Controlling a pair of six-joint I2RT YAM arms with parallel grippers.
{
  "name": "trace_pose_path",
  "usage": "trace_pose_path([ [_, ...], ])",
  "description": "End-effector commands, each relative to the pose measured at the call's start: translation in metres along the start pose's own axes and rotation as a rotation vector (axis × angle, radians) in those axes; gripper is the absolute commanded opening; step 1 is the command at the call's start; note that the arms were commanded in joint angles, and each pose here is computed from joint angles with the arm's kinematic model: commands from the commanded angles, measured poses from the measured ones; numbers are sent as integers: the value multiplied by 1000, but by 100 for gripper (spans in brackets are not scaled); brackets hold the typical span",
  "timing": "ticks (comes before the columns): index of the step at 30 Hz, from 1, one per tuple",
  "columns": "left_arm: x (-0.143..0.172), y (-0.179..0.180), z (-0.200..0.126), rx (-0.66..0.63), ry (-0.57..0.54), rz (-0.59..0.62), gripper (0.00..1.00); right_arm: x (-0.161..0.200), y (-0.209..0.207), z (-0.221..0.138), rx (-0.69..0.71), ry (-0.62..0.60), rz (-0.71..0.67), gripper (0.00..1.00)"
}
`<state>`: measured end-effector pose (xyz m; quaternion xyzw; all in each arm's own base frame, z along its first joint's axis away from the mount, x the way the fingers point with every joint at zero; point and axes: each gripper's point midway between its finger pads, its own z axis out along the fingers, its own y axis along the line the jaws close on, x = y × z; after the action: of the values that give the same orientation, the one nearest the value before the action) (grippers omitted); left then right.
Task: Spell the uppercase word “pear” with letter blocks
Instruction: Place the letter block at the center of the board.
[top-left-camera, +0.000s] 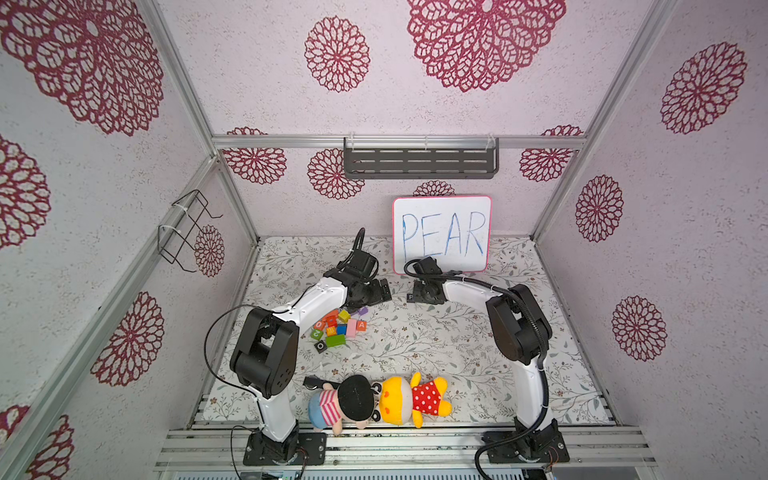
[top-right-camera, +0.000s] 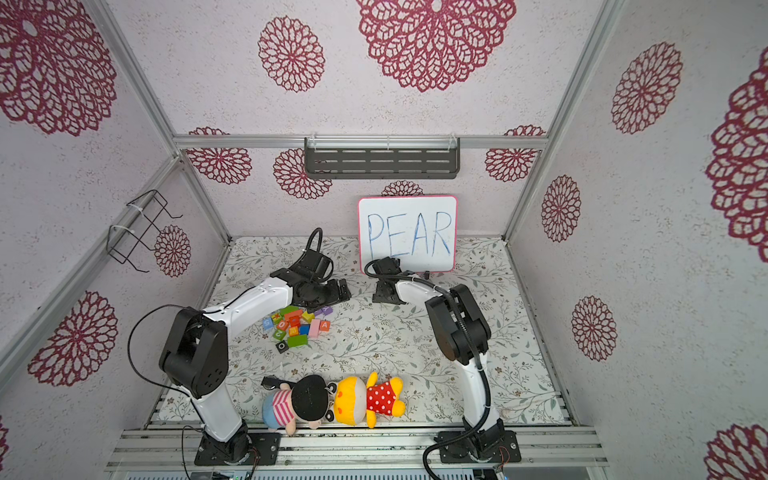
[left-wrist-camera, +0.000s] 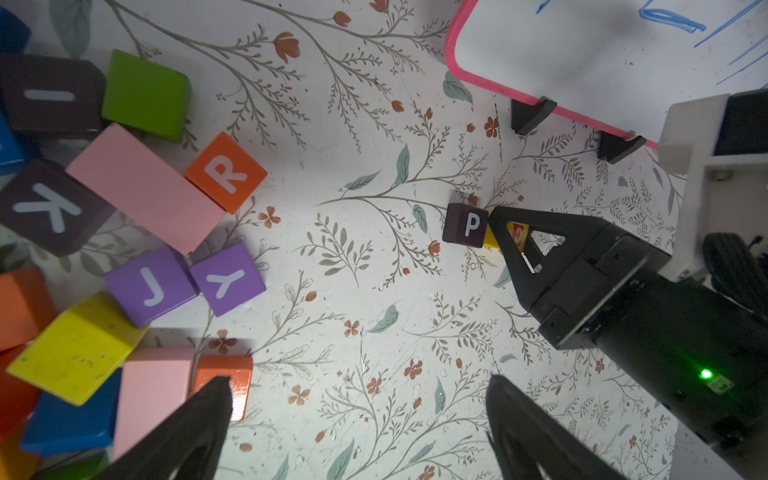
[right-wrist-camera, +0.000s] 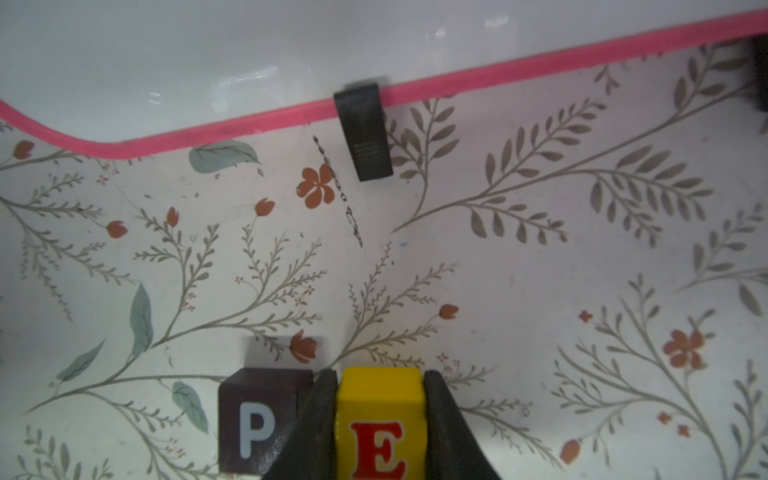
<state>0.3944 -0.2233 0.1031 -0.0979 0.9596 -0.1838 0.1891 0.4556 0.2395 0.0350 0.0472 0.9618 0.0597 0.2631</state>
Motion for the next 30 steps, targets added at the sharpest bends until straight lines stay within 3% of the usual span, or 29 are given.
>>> trace_pose_path([
  [1,-5,1,-2,8,-20,-14,98,-9,-4,-1,21,-18,19,30],
  [30,-4,-4,-11,44,-34,-25,98,-20,5,-19,-29,-44,11,45],
])
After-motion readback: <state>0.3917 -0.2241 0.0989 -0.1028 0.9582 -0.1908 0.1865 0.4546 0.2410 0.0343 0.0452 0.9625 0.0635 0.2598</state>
